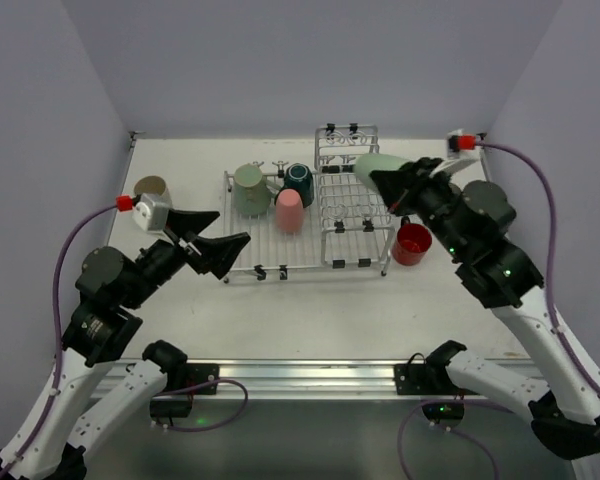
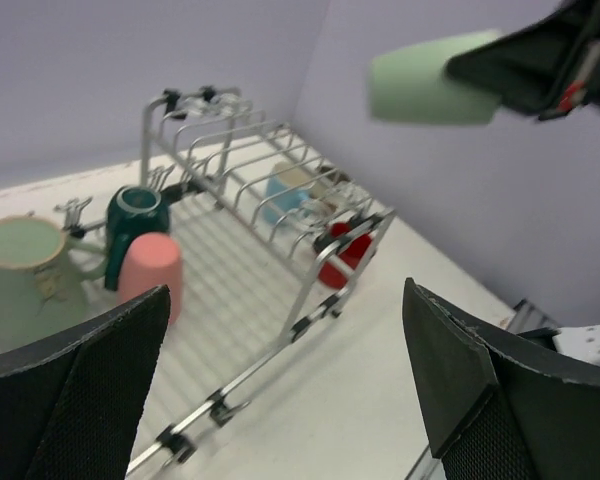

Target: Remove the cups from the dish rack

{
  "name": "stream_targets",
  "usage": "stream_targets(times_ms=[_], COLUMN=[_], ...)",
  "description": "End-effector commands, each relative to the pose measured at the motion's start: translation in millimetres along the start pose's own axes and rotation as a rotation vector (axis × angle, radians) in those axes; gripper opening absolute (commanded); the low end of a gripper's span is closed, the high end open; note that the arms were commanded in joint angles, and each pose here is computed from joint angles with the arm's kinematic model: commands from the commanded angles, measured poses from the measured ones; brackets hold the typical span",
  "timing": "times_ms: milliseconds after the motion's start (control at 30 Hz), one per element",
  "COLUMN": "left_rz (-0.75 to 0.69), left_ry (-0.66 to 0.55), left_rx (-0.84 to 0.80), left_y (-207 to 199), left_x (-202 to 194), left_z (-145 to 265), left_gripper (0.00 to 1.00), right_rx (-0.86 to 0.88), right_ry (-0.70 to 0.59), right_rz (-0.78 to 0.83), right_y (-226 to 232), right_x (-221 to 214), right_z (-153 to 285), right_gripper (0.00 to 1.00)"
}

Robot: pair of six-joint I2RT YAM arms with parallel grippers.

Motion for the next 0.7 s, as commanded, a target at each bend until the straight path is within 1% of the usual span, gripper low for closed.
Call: stream_targets(times_ms=[0,33,67,133,167,233,267,300,367,400,433,500,533,633,667], left_rz=[-0.085,-0.089,-0.089,-0.078,-0.067,-0.064,-0.056,-0.058,-0.069,-0.072,-0.072,-0.072,-0.075,-0.075,-0.072], left_ry=[0.222,0.231,0.259,0.25,0.268,0.255,0.268,0.263,0.263,0.253,0.248,0.243,0.237,0.228,0.229], left_rx=[0.178,0.183,0.197,0.193,0.168,0.15,0.152,0.142,0.139,0.135,0.124,0.118,0.116,0.111,0.112], left_y=[41,44,50,52,52,51,54,53,52,51,50,48,48,46,46], left_x=[-59,-65,-79,-85,-96,-99,-108,-107,-105,-104,-104,-103,-103,-102,-102], left_z=[14,16,17,18,17,16,16,16,18,18,19,21,22,23,23], left_gripper=[1.0,1.0,1.0,1.0,1.0,1.0,1.0,1.0,1.0,1.0,1.0,1.0,1.0,1.0,1.0], right_rx=[-0.502,-0.608,-0.67,-0.777,-0.81,-0.885,-0.912,-0.929,-0.978,-0.98,-0.976,-0.986,-0.991,-1.009,-1.012], right_ry=[-0.018,-0.037,-0.018,0.005,0.039,0.101,0.139,0.188,0.225,0.228,0.272,0.279,0.321,0.378,0.422], right_rz=[0.164,0.163,0.167,0.163,0.157,0.131,0.118,0.104,0.078,0.059,0.03,0.002,-0.027,-0.057,-0.075], right_y=[-92,-115,-130,-158,-170,-197,-209,-220,-241,-248,-259,-273,-284,-303,-312], right_x=[22,28,24,19,10,-5,-16,-26,-37,-40,-51,-55,-65,-82,-94], right_z=[55,65,69,77,77,74,73,67,65,61,55,51,46,39,36], right_gripper=[0.0,0.0,0.0,0.0,0.0,0.0,0.0,0.0,0.0,0.0,0.0,0.0,0.0,0.0,0.0])
Point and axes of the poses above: each gripper's point midway between its finger pads, its own z axis back along the fingers, its own y axis along the line the jaws close on, x = y × z, the point moved 4 cm from there along z, back along the fingers, and after that the axes turned 1 degree about z, right-handed, at the moved point
